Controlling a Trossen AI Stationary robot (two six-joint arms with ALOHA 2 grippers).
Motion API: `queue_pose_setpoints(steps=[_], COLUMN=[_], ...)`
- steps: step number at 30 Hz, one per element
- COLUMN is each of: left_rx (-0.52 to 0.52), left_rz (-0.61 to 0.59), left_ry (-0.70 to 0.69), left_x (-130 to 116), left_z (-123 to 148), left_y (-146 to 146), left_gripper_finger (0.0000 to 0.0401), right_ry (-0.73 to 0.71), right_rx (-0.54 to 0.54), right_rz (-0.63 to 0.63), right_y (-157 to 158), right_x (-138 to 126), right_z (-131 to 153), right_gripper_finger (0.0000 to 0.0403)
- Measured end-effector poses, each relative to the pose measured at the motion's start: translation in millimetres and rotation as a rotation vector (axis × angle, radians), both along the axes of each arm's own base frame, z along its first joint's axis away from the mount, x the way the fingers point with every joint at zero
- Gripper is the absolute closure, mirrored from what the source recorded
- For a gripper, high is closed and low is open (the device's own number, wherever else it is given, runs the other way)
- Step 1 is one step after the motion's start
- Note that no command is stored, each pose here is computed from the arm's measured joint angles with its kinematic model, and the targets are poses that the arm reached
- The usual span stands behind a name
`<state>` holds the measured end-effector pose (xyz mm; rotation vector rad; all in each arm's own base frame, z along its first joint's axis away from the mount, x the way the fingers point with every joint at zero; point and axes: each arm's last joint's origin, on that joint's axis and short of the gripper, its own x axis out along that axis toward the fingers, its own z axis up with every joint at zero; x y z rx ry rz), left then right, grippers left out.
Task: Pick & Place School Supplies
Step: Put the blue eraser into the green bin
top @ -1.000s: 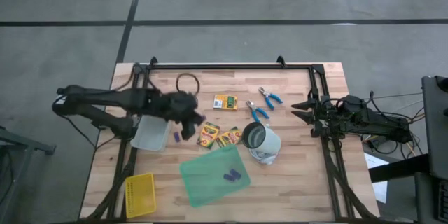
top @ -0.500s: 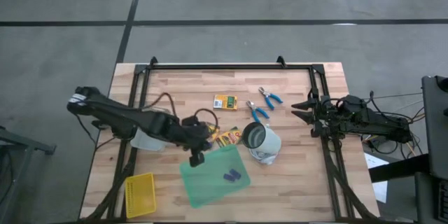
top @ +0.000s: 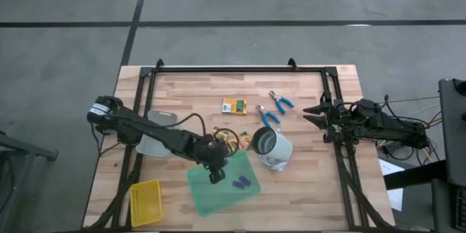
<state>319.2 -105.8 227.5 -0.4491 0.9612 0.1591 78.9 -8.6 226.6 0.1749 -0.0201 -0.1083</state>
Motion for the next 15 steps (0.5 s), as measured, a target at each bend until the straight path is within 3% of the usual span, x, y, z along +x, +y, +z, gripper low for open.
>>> queue_pose_setpoints(steps=[15], left_rx=[-0.093], left_rz=[0.016], left_ry=[0.155], left_x=[11.9], left_z=[-46.9], left_y=[-17.4], left_gripper_finger=[0.033], right_ry=[0.0], right_rx=[0.0], right_rz=[0.0], right_y=[0.0], right_x=[0.0], right_z=[0.0], right_gripper_finger=[0.0289])
